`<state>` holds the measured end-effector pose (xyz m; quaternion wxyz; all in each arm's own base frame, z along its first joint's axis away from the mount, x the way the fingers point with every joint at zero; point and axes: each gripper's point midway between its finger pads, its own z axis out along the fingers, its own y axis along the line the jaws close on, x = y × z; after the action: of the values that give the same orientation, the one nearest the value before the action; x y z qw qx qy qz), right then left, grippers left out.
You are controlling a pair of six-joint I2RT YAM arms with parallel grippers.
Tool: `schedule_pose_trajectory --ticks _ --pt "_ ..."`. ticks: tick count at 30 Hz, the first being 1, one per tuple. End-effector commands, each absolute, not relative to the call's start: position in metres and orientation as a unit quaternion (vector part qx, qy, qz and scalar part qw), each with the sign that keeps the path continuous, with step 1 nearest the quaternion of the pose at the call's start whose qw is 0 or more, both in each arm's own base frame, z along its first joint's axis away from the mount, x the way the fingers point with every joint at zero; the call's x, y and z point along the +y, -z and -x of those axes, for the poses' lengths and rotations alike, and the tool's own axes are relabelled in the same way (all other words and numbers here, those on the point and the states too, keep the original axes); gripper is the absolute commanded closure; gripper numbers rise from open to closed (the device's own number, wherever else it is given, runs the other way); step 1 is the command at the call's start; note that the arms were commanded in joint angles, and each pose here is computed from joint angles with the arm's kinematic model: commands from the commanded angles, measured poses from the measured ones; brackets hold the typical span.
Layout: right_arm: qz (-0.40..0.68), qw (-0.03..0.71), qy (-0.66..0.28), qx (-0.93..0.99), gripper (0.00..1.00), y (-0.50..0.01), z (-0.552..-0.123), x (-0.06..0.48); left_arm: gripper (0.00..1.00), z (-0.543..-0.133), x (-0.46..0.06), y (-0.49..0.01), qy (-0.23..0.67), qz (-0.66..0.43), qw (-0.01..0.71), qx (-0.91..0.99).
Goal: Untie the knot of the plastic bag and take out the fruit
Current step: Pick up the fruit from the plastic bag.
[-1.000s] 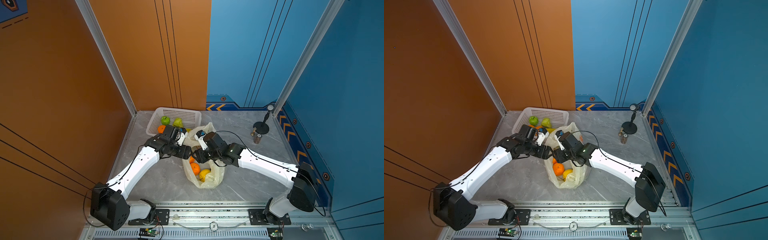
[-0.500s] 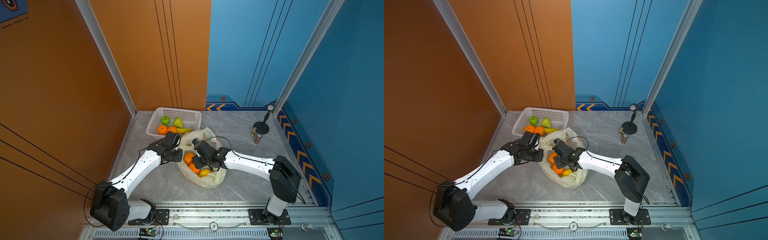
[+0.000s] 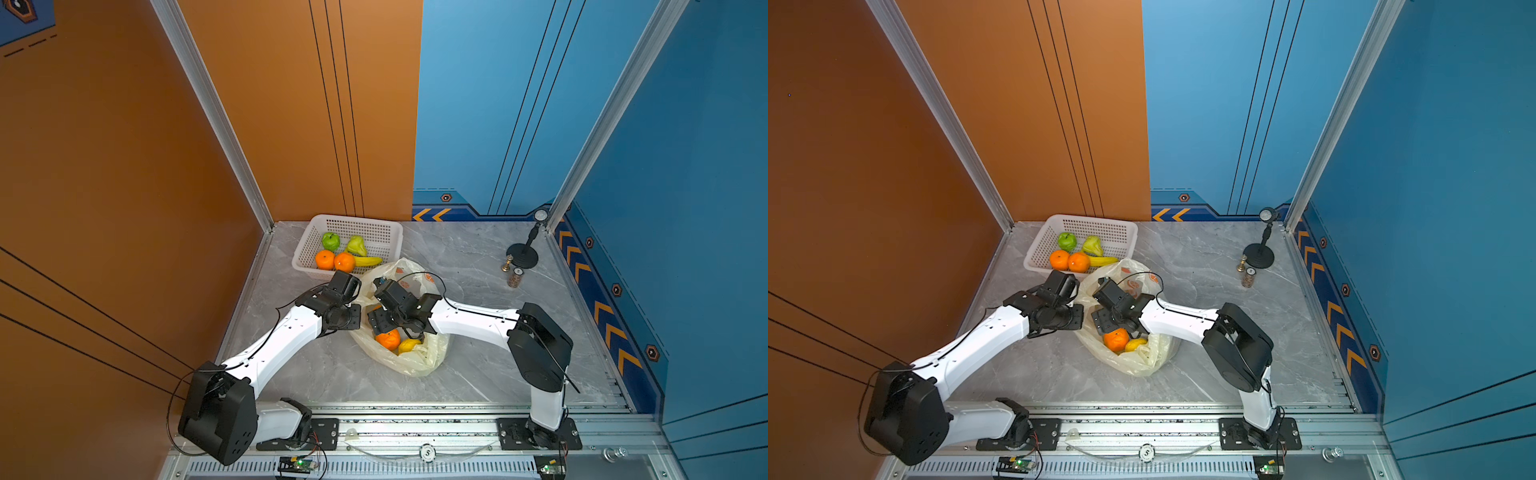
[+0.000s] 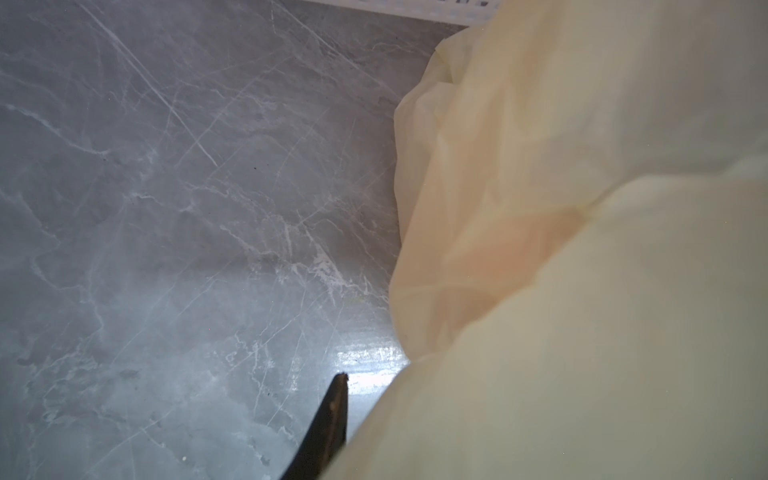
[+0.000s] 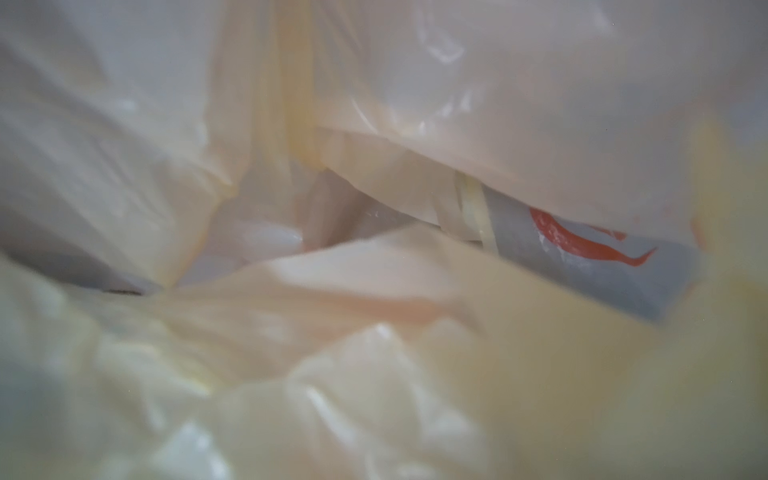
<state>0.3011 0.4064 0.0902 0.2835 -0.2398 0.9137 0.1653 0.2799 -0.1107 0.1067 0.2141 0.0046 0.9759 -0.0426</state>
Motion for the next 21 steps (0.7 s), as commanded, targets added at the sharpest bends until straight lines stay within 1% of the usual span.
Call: schedule_pose_trajectory --ticks 1,3,6,11,16,21 --pt "0.239 0.29 -0.163 0.912 0.11 -0.085 -0.308 0.416 0.76 -0.281 -0.107 -0.101 0.034 0.004 0.216 0.976" --pt "0.241 0.288 -0.161 0.913 0.11 -0.08 -0.31 0.419 0.77 -0.281 -0.108 -0.098 0.034 0.003 0.214 0.976" --pt "0.246 0.283 -0.158 0.914 0.14 -0.072 -0.312 0.421 0.78 -0.281 -0.107 -0.097 0.032 0.003 0.212 0.977" --pt "0.245 0.27 -0.158 0.918 0.24 -0.062 -0.313 0.421 0.79 -0.283 -0.108 -0.098 0.034 0.001 0.215 0.976" --pt "0.243 0.274 -0.162 0.916 0.37 -0.07 -0.31 0.417 0.79 -0.287 -0.109 -0.1 0.035 -0.001 0.22 0.975" --pt "0.239 0.282 -0.174 0.913 0.42 -0.086 -0.306 0.41 0.8 -0.29 -0.11 -0.099 0.032 -0.005 0.219 0.975"
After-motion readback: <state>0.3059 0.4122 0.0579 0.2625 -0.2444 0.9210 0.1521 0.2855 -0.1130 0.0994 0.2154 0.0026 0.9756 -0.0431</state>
